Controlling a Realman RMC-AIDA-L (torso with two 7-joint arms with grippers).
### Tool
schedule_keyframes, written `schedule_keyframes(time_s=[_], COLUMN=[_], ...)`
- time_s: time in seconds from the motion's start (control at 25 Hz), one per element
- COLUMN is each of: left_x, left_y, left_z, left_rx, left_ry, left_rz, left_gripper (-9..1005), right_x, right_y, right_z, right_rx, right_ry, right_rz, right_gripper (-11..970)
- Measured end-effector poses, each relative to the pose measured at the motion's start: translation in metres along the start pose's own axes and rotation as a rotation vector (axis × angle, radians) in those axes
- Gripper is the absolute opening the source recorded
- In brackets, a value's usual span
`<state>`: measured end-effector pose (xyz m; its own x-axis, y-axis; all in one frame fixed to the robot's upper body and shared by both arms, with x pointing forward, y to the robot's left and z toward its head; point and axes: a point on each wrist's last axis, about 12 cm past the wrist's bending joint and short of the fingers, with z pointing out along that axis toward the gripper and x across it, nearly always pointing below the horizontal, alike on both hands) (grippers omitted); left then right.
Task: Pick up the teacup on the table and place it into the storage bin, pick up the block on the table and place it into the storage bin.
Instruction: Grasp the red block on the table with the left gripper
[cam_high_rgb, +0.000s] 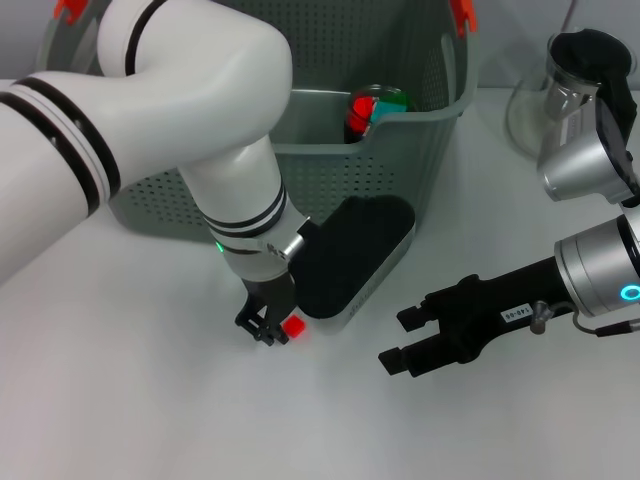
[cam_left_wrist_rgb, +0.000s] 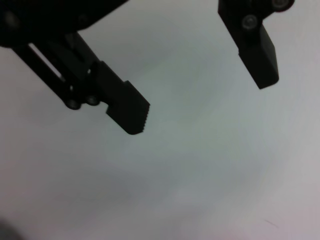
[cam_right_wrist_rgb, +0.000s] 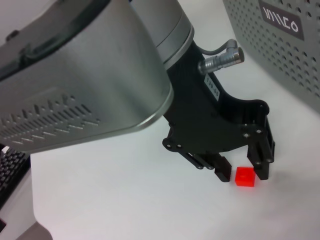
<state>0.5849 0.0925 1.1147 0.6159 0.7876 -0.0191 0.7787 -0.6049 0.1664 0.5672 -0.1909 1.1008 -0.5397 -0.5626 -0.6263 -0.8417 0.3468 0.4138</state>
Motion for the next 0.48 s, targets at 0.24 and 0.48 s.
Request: schedule_keyframes(time_s=[0.24,0.48], left_x=[-0.0002,-0.0002], left_y=[-0.0004,-0.0003], left_z=[0.0013,0.0014], left_rx=[0.004,0.003], left_ry=[-0.005,-0.006], left_rz=[-0.004,-0.014], left_gripper=[406,403], right_x=[-0.0005,-0.0009], right_y=[-0.0003,-0.0005], right_z=[0.0001,0.0000], right_rx=[0.003,0.004], right_ry=[0.000,0.001], right_rz=[-0.001,-0.002], right_gripper=[791,791])
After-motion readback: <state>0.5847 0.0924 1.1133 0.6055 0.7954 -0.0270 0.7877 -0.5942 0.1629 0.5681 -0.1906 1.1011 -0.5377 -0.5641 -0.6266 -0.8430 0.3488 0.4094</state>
